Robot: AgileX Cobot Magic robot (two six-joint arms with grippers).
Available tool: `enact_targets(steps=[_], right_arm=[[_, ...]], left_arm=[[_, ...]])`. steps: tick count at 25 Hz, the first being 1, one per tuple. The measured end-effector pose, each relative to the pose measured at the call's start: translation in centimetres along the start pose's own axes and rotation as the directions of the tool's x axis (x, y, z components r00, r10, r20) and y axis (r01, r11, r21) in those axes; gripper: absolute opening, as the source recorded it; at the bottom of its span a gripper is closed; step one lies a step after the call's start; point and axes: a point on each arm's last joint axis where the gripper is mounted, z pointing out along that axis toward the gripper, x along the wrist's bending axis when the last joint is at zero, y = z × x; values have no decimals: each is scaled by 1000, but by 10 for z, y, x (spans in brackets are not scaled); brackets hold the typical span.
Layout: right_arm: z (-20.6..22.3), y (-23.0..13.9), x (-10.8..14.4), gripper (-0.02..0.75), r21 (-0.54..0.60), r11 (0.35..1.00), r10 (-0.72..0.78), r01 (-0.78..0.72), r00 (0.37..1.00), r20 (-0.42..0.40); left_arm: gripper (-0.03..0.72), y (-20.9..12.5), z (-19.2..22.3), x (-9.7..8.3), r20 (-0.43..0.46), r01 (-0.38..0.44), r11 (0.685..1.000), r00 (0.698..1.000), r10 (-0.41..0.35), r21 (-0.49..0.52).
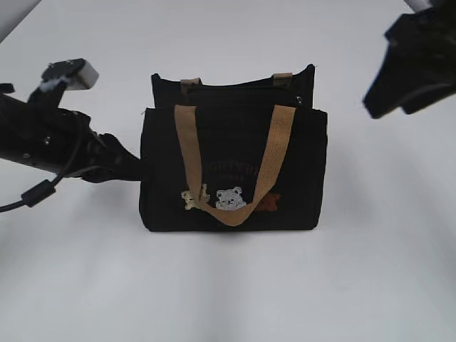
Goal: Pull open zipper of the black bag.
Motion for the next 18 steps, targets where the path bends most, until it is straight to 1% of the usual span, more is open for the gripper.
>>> enact_targets(steps=[1,2,4,6,8,9,10,11,12,13,15,18], right_arm=[[-10,-11,1,401,-9,1000,-2,3,999,47],[-18,-23,0,400,-16,1000,-1,2,996,88],[-30,-56,2,397,-25,1000,-5,8,989,146],[-34,-92,2,396,-23,1000,-15,20,982,188],[-34,-131,4,393,-33,999,-20,27,978,206],[-35,-147,5,393,-48,998,-23,33,977,212],[-39,-167,8,393,-90,995,-30,50,975,218],[-40,-182,9,393,-117,991,-35,63,973,226],[-40,-194,9,393,-137,988,-39,73,971,235],[-42,-206,10,393,-173,981,-45,89,968,246],[-41,-225,11,393,-242,963,-50,115,965,259],[-37,-248,11,393,-336,930,-55,149,960,274]], left_arm=[[207,1,-10,-3,-20,49,999,999,-48,11],[185,2,-22,-8,-39,55,998,998,-54,25],[169,2,-47,-17,-91,108,994,990,-106,16],[161,-1,-77,-32,-116,133,990,984,-136,-34],[159,-12,-106,-49,-125,163,984,977,-171,-72],[158,-21,-122,-58,-139,155,983,976,-167,-93],[158,-31,-137,-67,-155,156,981,973,-172,-113],[158,-42,-149,-73,-179,160,980,967,-180,-119],[158,-54,-165,-82,-202,147,979,964,-174,-142],[158,-67,-181,-90,-232,132,975,957,-172,-181],[158,-90,-201,-102,-272,126,972,946,-177,-198],[157,-123,-226,-116,-329,76,968,932,-154,-240]])
